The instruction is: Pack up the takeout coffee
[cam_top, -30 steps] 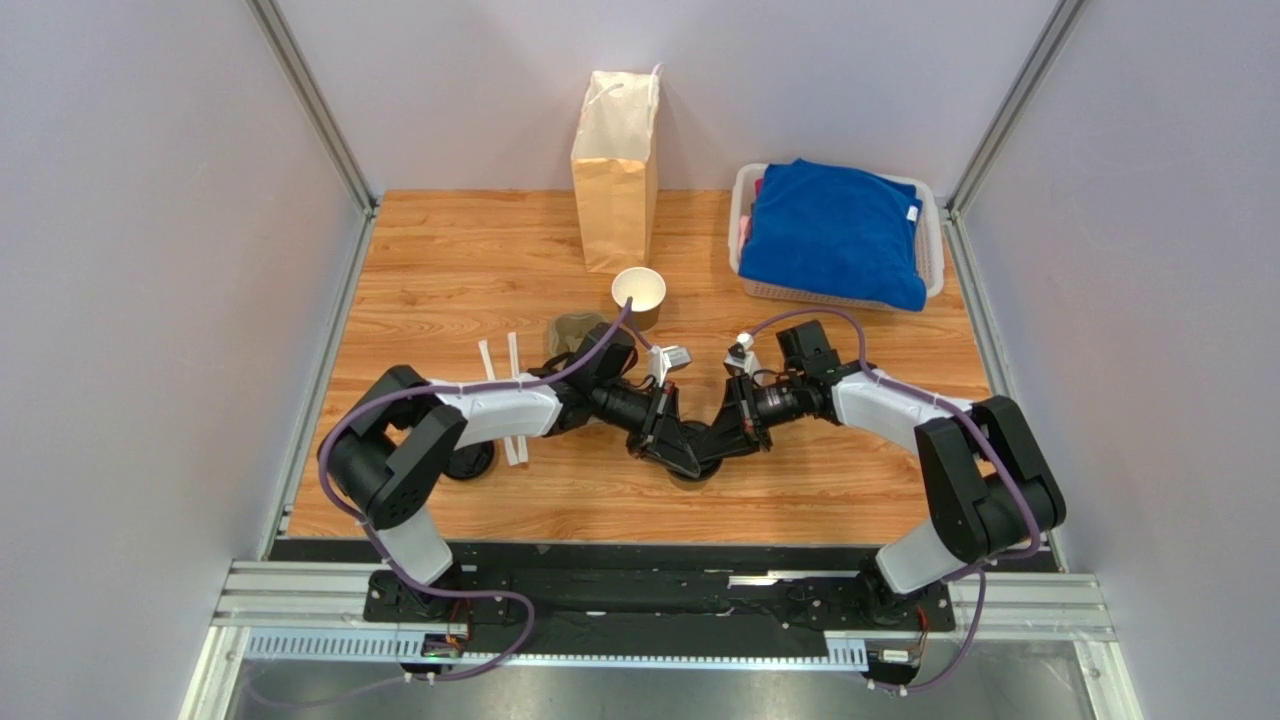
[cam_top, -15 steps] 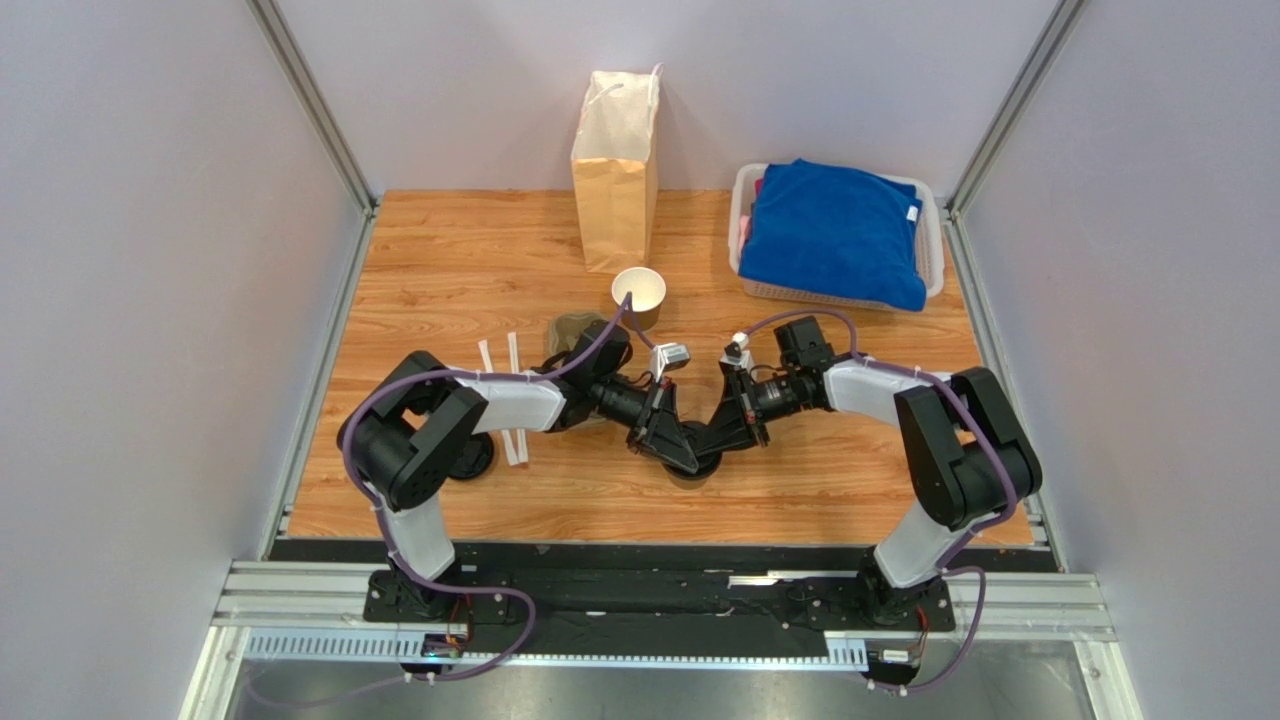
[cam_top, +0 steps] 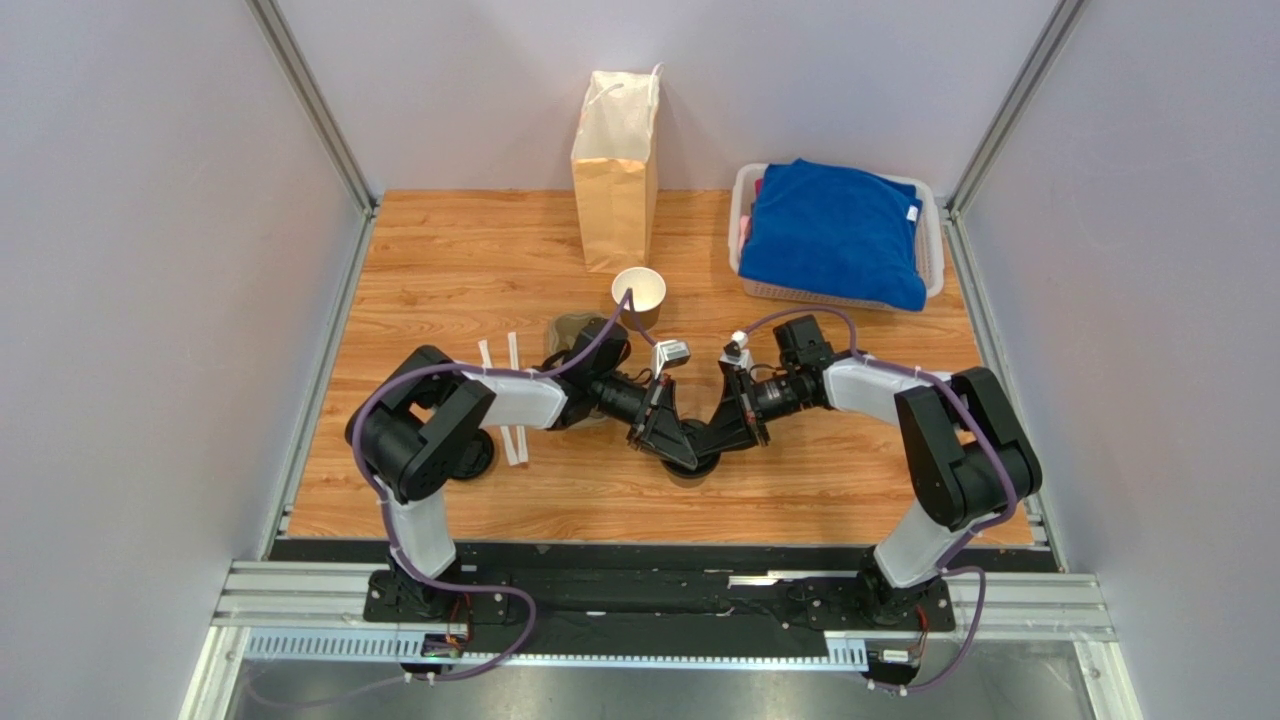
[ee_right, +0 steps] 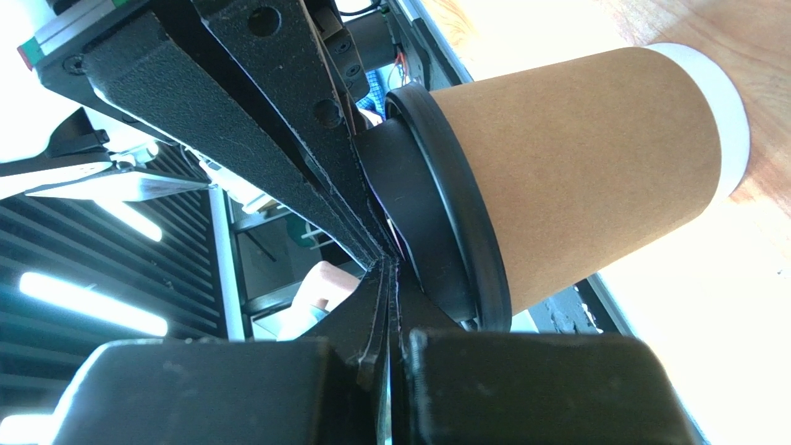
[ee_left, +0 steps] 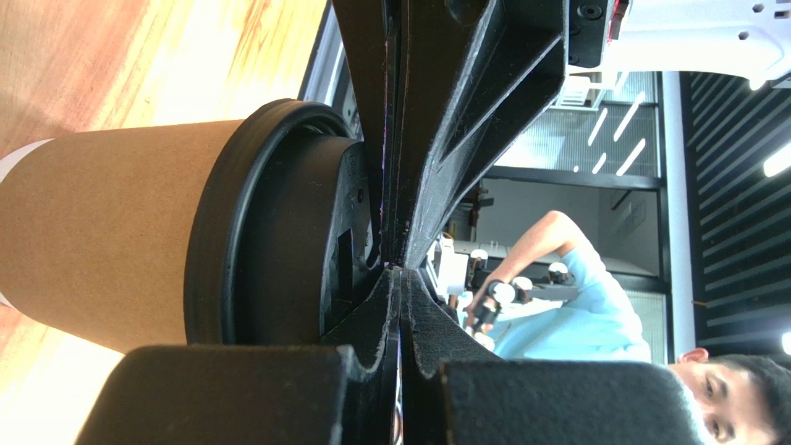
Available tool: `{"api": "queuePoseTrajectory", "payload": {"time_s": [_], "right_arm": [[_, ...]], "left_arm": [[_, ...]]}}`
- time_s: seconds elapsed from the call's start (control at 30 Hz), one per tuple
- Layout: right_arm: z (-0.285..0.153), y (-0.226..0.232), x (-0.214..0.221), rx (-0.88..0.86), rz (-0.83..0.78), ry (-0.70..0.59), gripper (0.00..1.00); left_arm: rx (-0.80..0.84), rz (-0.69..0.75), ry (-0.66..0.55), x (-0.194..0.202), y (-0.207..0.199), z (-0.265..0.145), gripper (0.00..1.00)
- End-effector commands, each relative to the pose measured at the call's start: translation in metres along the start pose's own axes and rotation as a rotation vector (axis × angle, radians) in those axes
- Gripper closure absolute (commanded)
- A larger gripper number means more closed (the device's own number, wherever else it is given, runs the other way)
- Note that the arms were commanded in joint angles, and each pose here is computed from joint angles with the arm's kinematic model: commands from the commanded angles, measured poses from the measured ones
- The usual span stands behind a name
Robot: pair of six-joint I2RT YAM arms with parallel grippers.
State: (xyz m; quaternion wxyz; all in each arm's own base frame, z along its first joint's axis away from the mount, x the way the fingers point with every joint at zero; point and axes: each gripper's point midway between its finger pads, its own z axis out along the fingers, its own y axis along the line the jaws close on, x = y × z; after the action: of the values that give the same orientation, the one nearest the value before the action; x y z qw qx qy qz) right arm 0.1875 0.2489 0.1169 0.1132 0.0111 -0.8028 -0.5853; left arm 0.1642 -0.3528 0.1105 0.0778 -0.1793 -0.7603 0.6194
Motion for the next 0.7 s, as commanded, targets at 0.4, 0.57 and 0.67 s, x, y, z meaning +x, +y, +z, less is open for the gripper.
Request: {"api": "queuePoseTrajectory", "payload": {"time_s": [0.4,0.57,0.67], "right_arm": [[-0.008,0.087,0.012,0.052,-0.33,-0.088,1.0],[-0.016,0.092,0.025,0.072,-0.362,-0.118,1.0],[-0.013,0.076,0.03,0.081,-0.324,-0.14,1.0]], "left_arm": [[-0.053,0.197,-0.175,-0.017,-0.069,-0.019,0.97],[-0.092,0.227,-0.198,-0.022,-0.072,-0.038,0.95],[-0.117,0.232,-0.182,-0.025,-0.065,-0.036,0.94]]}}
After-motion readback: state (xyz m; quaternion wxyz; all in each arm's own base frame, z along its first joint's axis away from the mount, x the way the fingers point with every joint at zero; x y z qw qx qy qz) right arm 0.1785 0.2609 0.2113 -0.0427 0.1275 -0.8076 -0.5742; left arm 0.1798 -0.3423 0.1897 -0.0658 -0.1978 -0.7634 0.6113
